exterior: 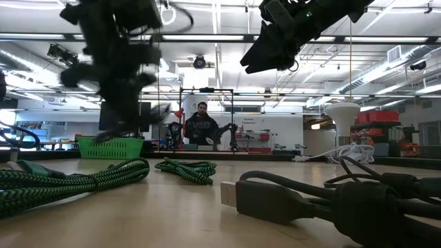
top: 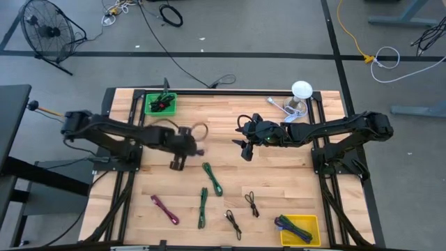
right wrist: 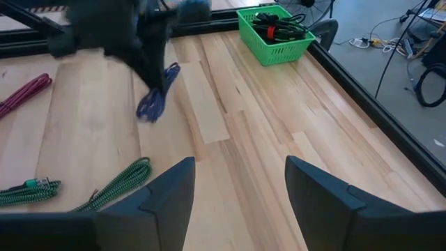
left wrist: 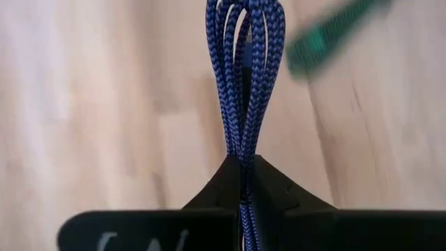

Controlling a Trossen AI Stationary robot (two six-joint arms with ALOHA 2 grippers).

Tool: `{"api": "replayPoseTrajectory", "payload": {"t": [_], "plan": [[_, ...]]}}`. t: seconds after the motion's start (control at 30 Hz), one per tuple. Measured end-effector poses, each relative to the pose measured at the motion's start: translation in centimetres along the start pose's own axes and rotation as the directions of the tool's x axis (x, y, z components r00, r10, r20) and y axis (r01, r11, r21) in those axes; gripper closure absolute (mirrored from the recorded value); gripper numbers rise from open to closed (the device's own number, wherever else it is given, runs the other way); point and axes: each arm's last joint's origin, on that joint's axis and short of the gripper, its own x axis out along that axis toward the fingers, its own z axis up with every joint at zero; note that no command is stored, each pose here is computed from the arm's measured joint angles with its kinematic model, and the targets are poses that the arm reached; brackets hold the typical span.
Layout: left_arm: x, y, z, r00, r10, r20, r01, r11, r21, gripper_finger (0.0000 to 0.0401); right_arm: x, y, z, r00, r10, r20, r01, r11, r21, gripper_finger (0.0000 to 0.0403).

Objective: Pick & Place USB Port
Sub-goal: Put the blue charger cable into the yellow bin

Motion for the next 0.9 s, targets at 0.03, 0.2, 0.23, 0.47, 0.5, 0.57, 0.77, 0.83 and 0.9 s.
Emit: {"api": "replayPoseTrajectory", "payload": {"t": [0.03,0.2,0.23,0.47,0.5,0.57,0.77,0.83,0.9], "plan": [[-0.8,0.5,0.1,0.999,0.017,0.047,-0.016,1.000,-0.025,0.0387,0.0,0.0,0.0,1.000,0.000,0.000,0.000,1.000,-0.001,0.0179],[-5.1,2.6,1.3,0.910,0.077,0.407,-0.017,0.989,-0.149,0.0387,0.0,0.0,0.2,1.000,0.002,0.016,-0.002,1.000,-0.002,0.0179],[-5.7,2.9,1.5,0.881,0.081,0.465,-0.009,0.988,-0.155,0.0387,0.0,0.0,0.3,1.000,0.003,0.028,-0.003,1.000,-0.004,0.0179],[-7.5,4.8,2.7,0.714,0.179,0.677,-0.053,0.978,-0.203,0.0387,-0.1,0.3,1.6,0.984,0.066,0.163,-0.067,0.998,0.002,0.0179],[-7.7,5.1,2.9,0.692,0.189,0.696,-0.055,0.976,-0.211,0.0387,-0.2,0.4,1.9,0.979,0.082,0.186,-0.082,0.997,-0.006,0.0179],[-7.6,5.5,3.6,0.637,0.192,0.746,-0.049,0.977,-0.209,0.0387,-0.3,0.5,2.2,0.969,0.107,0.223,-0.105,0.994,-0.022,0.0179],[-7.3,6.0,4.4,0.566,0.189,0.803,-0.045,0.979,-0.199,0.0387,-0.6,0.7,3.3,0.933,0.146,0.330,-0.135,0.989,-0.057,0.0179],[-6.6,6.1,4.8,0.557,0.194,0.807,-0.046,0.978,-0.203,0.0387,-0.7,0.7,3.6,0.921,0.147,0.360,-0.132,0.989,-0.064,0.0179],[-6.2,6.2,5.2,0.544,0.200,0.815,-0.050,0.977,-0.207,0.0387,-0.8,0.7,3.8,0.912,0.147,0.382,-0.126,0.989,-0.080,0.0179]]}}
